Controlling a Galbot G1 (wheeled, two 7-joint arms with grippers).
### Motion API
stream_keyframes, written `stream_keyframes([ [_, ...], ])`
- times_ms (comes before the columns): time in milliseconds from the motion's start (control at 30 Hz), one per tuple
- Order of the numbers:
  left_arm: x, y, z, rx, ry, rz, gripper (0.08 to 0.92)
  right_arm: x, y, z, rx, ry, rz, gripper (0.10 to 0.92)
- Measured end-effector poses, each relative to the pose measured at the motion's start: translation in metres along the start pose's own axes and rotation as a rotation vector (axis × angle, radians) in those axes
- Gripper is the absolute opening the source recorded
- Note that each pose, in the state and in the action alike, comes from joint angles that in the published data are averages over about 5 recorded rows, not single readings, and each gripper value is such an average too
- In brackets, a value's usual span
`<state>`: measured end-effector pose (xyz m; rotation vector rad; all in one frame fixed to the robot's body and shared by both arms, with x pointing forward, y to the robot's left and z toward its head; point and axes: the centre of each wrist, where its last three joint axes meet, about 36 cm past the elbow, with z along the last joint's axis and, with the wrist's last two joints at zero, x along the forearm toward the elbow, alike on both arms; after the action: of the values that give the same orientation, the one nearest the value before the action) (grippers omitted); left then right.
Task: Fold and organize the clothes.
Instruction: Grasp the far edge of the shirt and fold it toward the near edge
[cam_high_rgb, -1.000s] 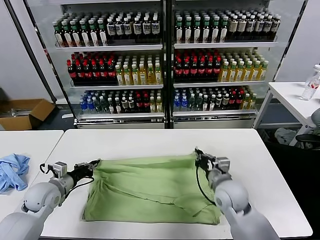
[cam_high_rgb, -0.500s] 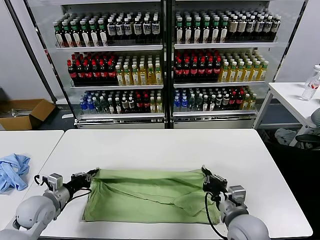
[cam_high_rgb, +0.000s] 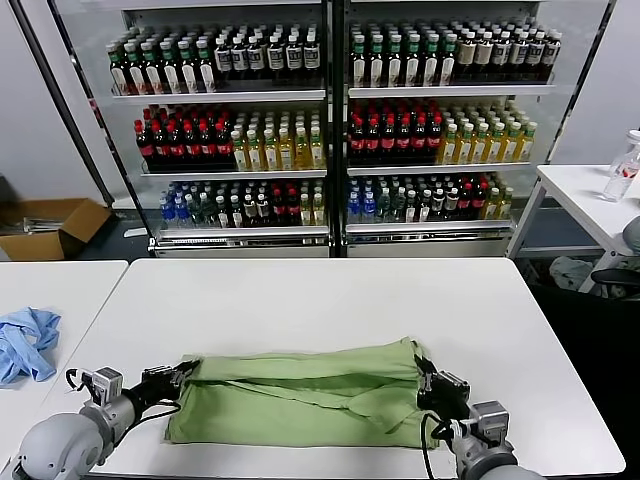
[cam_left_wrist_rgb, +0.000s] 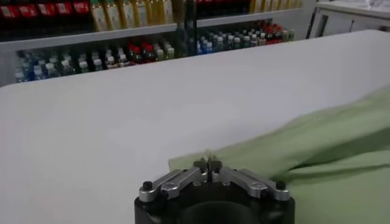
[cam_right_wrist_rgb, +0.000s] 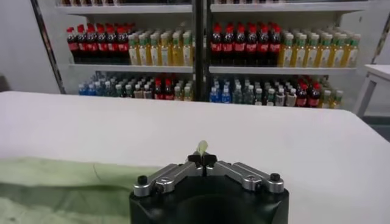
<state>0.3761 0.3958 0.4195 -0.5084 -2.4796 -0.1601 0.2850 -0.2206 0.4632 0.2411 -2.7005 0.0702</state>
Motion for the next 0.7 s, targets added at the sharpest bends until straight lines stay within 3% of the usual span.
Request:
stream_keyframes([
  [133,0.0,-0.004,0.004,-0.025,0.016,-0.004,0.142,0.0,0.003,0.011,0.007,0.032,0.009,0.11],
  [233,0.001,-0.008,0.004,-0.045,0.02,-0.024,0.219,0.001,0.003,0.015,0.015,0.041,0.024,0.157],
  [500,0.012,-0.021,-0.001,-0.058,0.001,-0.119,0.453,0.005,0.001,0.011,0.04,0.019,0.056,0.387],
  [700,0.019,-0.048,-0.001,-0.001,-0.02,-0.206,0.626,0.008,0.002,0.008,0.061,-0.005,0.066,0.577],
])
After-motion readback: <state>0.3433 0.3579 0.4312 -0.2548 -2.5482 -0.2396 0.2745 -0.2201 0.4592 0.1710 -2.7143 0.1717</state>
